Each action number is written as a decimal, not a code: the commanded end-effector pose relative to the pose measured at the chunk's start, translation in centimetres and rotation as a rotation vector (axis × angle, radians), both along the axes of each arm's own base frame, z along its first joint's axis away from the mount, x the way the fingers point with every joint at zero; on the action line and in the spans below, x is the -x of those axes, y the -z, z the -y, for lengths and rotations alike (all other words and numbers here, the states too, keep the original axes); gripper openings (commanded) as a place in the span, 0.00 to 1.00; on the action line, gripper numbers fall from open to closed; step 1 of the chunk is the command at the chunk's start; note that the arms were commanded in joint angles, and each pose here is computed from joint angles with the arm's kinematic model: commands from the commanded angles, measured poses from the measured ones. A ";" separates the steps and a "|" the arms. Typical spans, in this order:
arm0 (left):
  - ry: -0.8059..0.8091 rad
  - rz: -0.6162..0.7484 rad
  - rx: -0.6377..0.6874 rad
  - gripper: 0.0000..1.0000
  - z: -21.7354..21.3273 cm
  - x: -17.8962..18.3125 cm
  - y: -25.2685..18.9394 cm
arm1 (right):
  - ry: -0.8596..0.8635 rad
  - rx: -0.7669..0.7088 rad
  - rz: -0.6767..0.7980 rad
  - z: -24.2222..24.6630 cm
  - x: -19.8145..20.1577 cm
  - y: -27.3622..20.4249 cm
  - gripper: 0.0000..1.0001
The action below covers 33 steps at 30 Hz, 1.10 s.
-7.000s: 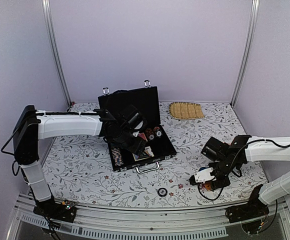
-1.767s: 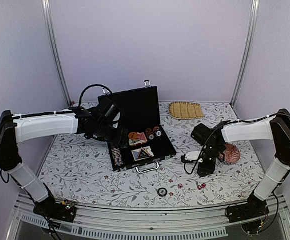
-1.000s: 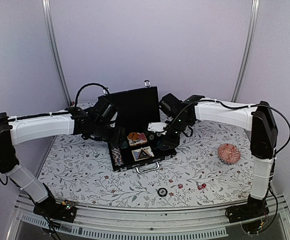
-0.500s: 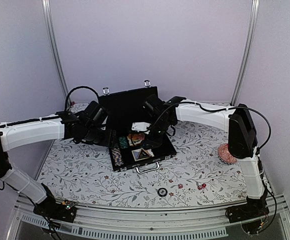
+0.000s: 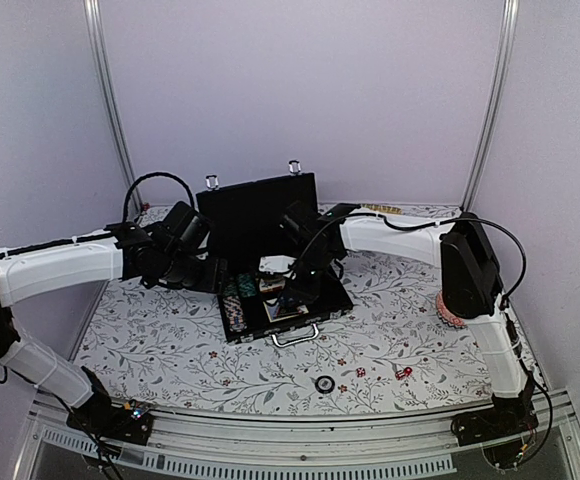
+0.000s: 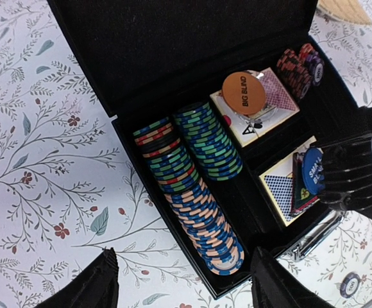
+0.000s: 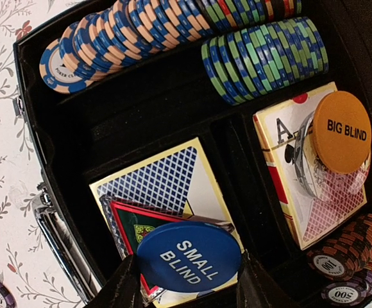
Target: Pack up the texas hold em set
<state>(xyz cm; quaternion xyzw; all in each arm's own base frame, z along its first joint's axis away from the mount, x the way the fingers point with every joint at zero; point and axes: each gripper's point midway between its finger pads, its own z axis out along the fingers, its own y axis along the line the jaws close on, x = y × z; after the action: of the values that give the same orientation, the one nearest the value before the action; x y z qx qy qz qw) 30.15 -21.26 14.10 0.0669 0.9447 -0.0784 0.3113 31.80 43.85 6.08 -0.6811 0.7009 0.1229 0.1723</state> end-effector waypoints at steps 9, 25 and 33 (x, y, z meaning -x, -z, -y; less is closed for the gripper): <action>-0.014 0.001 -0.005 0.71 -0.8 0.3 -0.1 | -0.054 -0.005 -0.058 -1.3 1.6 1.8 0.48; -0.011 -0.002 0.004 0.71 -0.6 0.2 0.0 | -0.038 -0.061 0.009 -1.3 1.3 -3.2 0.62; 0.026 0.012 0.039 0.71 0.5 -0.1 -1.2 | -0.039 -0.099 0.020 0.7 2.9 -7.6 0.63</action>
<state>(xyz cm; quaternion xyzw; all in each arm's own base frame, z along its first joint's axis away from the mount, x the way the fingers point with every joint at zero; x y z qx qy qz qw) 30.03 -21.33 13.94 0.0679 0.9456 -0.0818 0.3074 30.56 44.33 9.29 -0.6886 0.6851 0.1431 0.1896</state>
